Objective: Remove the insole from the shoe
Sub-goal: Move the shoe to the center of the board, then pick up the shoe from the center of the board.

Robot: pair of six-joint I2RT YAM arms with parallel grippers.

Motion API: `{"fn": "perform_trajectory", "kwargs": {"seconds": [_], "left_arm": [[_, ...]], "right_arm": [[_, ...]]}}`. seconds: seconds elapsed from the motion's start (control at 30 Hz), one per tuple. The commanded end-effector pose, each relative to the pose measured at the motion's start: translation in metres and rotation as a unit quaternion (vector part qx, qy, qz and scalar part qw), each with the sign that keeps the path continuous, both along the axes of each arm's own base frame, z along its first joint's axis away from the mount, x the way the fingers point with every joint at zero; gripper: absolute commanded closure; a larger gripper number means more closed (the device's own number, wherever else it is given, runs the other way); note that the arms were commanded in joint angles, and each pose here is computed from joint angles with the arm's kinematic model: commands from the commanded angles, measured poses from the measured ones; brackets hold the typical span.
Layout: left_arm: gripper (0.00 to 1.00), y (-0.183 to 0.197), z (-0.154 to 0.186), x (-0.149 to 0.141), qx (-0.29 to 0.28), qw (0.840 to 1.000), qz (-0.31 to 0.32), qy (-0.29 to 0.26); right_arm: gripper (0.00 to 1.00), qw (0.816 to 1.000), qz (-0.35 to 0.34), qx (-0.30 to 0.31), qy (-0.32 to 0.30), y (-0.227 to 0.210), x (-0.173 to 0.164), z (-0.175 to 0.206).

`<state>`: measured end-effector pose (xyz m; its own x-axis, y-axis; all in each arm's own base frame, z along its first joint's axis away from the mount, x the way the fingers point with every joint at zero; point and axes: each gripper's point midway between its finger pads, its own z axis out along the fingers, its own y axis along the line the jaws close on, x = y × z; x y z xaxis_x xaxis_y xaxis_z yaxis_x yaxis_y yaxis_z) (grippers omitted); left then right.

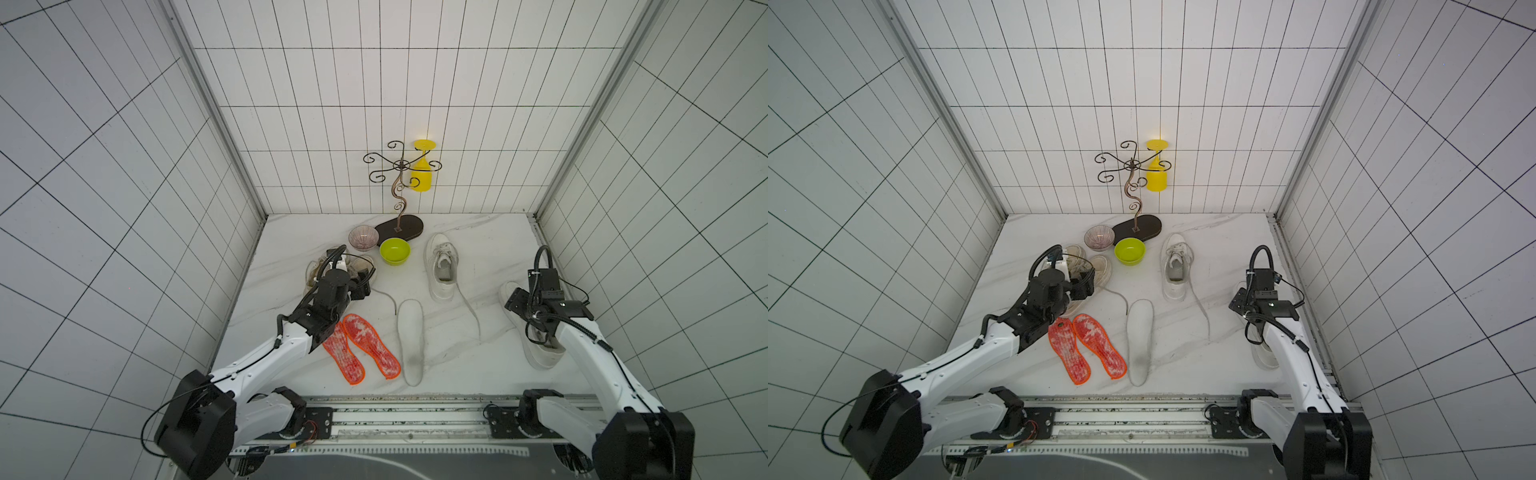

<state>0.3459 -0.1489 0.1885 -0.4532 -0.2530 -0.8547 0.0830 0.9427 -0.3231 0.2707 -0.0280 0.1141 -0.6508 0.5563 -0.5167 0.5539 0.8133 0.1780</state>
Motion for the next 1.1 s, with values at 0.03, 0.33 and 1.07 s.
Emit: {"fn": "perform_trajectory", "kwargs": {"seconds": [0.03, 0.33, 1.07], "left_arm": [[0.21, 0.006, 0.004, -0.003, -0.003, 1.000, 0.008, -0.010], [0.22, 0.002, 0.000, -0.001, -0.004, 1.000, 0.003, -0.003], [0.23, -0.189, 0.001, -0.048, -0.007, 0.960, -0.279, 0.017]], "right_arm": [[0.27, 0.998, 0.004, 0.048, 0.029, 0.015, -0.015, -0.031], [0.39, 0.989, 0.099, 0.108, -0.035, 0.076, 0.029, -0.005], [0.36, 0.990, 0.089, -0.012, -0.110, 0.059, 0.024, 0.052]]}}
